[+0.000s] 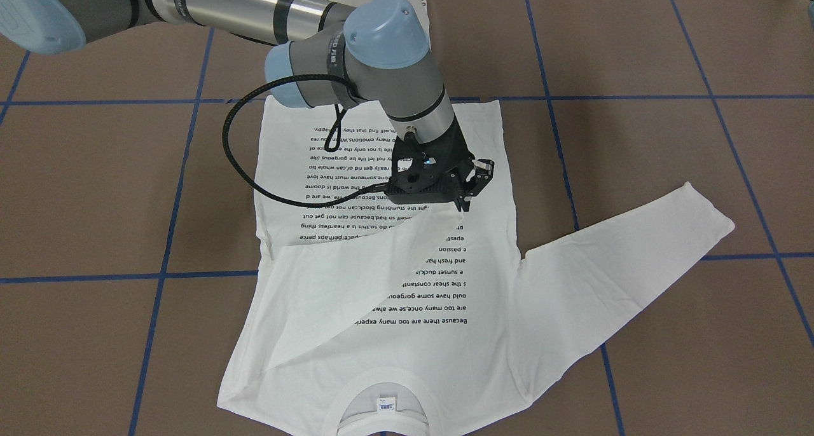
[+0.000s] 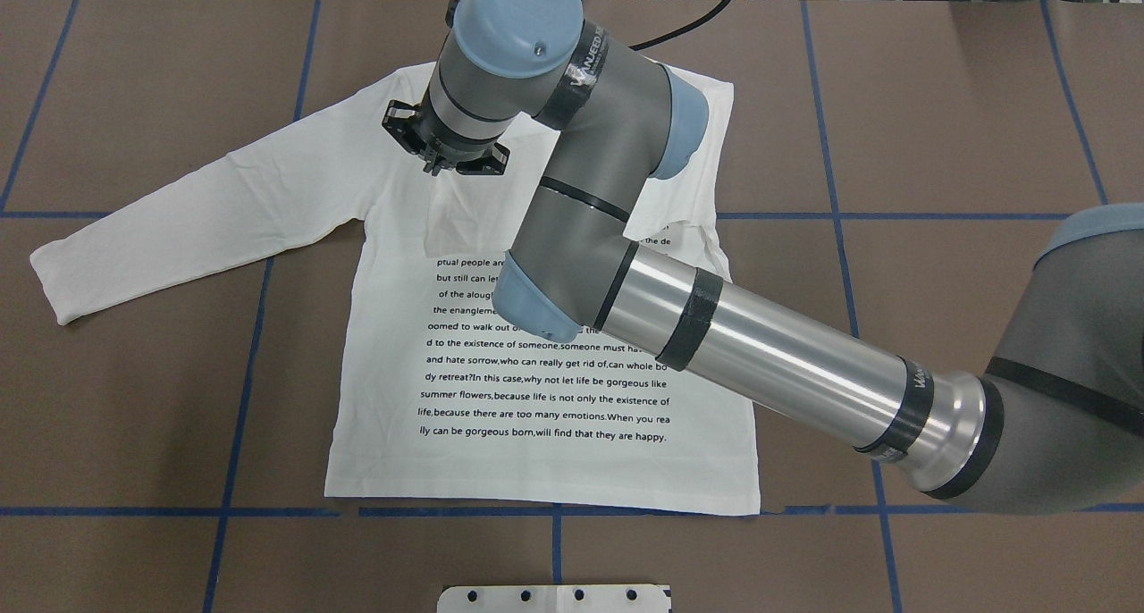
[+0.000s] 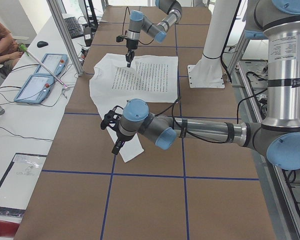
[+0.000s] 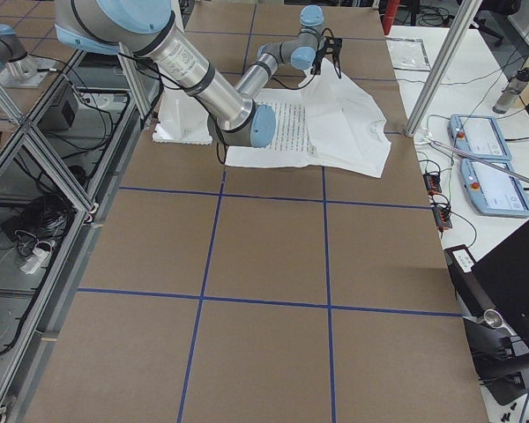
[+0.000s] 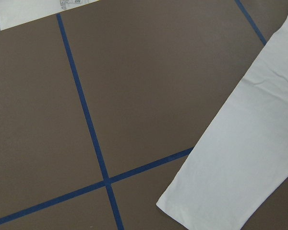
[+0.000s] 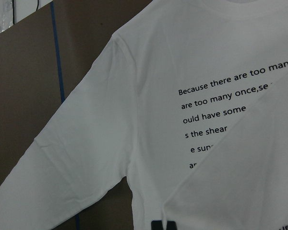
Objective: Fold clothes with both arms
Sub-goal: 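Carry the grasped sleeve across the shirt body toward the left arm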
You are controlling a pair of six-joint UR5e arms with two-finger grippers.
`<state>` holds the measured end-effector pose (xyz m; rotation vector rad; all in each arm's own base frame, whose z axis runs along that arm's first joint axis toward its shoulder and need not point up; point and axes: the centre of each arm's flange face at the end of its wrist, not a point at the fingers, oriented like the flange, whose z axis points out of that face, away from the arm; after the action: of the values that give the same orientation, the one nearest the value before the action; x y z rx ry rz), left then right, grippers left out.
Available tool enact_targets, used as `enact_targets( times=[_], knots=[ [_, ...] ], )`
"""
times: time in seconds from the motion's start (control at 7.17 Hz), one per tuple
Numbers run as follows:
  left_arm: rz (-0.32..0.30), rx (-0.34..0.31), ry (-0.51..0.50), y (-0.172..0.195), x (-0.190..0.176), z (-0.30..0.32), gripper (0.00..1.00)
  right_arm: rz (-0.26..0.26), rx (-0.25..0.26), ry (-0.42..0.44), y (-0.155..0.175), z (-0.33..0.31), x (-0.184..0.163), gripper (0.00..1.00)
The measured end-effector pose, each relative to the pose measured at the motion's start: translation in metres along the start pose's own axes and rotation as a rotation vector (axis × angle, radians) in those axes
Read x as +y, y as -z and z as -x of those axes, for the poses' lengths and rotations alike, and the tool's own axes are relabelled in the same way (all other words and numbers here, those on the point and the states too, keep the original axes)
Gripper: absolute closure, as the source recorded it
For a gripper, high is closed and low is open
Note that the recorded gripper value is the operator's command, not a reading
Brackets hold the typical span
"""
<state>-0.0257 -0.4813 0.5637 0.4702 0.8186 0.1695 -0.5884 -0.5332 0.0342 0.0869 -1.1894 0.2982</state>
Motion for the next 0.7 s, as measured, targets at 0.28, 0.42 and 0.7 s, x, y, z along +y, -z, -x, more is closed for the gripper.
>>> enact_targets(
  times=[0.28,0.42,0.7],
  knots=[
    [-0.004,0.001,0.037,0.0,-0.002,-0.001,0.0,-0.02,-0.011,0.014,-0.018,0.013,0.01,1.0],
    [-0.005,0.001,0.044,0.0,-0.002,-0.002,0.0,-0.028,-0.014,0.017,-0.024,0.015,0.011,0.67],
    [-0.001,0.005,0.046,-0.003,-0.003,-0.004,0.0,-0.05,-0.007,-0.002,-0.033,0.019,0.012,0.02]
  ],
)
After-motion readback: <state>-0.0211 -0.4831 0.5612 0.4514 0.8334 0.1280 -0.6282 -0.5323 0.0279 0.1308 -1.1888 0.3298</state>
